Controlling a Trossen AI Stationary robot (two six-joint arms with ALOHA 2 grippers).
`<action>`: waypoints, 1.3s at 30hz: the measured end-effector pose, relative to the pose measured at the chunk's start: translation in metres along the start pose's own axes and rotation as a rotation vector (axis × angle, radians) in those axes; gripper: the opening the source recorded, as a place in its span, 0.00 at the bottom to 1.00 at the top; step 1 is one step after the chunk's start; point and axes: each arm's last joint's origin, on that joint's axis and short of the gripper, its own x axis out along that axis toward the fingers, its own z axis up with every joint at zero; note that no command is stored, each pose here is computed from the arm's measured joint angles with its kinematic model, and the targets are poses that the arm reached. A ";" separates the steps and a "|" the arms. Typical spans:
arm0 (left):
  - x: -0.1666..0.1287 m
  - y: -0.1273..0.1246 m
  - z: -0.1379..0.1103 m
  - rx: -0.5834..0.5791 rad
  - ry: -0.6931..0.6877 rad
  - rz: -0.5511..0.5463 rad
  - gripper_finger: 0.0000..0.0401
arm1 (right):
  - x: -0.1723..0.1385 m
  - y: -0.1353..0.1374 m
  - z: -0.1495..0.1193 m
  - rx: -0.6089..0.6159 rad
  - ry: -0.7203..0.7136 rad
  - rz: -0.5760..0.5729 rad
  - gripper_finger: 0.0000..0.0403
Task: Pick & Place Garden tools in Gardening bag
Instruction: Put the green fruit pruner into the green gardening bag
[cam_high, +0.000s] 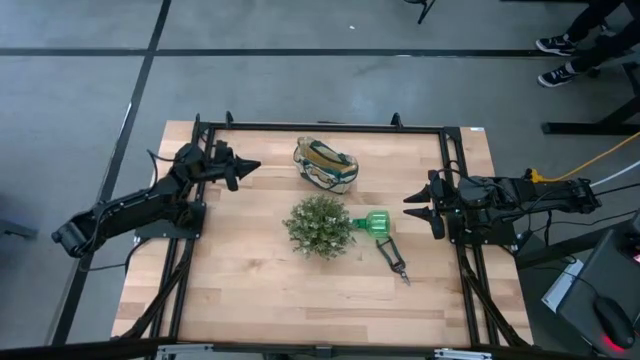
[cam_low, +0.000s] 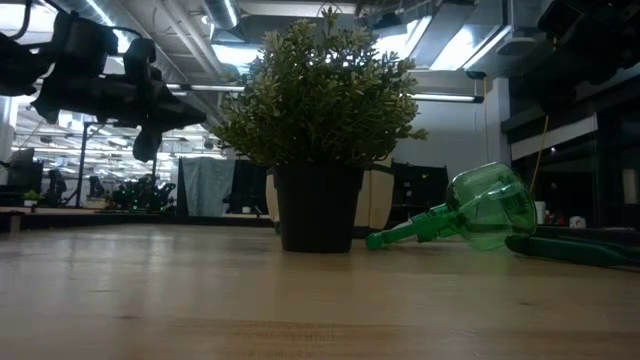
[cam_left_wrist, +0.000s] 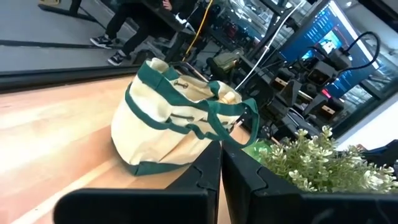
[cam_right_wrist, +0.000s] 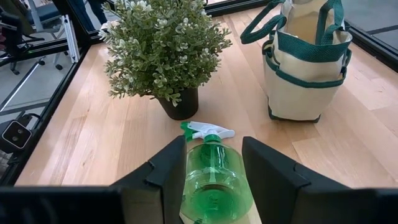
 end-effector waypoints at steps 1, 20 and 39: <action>0.000 0.000 0.000 0.000 0.000 0.001 0.02 | 0.000 0.000 0.000 0.000 0.000 0.000 0.40; 0.010 -0.041 -0.010 0.299 0.036 -0.363 0.02 | 0.000 0.000 0.000 0.000 0.000 0.000 0.40; 0.000 -0.089 -0.054 0.302 0.122 -0.378 0.02 | 0.000 0.000 0.000 0.000 0.000 0.000 0.40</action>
